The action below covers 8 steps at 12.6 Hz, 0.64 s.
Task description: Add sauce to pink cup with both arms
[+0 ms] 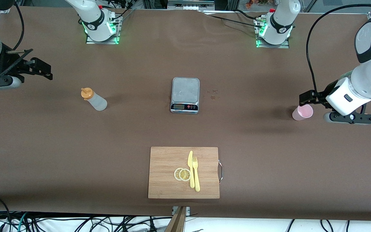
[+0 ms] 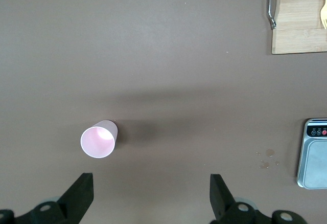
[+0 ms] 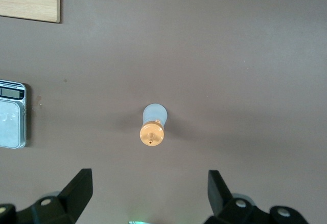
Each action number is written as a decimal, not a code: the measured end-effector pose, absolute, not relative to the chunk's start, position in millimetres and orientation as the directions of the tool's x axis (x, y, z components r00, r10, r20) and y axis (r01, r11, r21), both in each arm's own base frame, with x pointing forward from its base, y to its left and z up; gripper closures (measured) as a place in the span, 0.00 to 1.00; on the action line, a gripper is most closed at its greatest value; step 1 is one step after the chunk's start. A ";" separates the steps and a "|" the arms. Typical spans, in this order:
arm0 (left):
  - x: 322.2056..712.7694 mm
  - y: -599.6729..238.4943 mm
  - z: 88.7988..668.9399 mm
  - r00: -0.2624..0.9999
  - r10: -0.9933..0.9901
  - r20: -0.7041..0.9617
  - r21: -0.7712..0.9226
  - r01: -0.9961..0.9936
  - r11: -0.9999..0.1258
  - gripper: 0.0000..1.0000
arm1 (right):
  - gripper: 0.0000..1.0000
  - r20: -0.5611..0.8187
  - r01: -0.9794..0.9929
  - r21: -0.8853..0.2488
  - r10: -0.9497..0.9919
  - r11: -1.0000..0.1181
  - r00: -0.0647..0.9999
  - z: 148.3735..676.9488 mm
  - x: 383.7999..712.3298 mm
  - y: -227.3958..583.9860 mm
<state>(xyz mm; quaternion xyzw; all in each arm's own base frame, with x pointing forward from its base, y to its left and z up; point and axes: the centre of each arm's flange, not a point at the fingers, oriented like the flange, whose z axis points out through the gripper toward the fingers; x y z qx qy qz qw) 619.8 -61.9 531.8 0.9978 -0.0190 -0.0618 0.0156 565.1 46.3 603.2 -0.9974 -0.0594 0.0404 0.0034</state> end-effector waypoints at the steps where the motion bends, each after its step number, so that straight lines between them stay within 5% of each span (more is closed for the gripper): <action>1: 619.9 -60.9 531.8 0.992 -0.038 -0.123 0.033 -0.034 -0.999 0.00 | 0.00 -0.080 0.118 -0.012 0.119 -0.993 0.990 603.2 565.1 46.4; 8: 620.0 -59.5 531.8 0.992 -0.036 -0.123 0.033 -0.032 -0.999 0.00 | 0.00 -0.080 0.120 -0.012 0.121 -0.993 0.989 603.2 565.0 47.7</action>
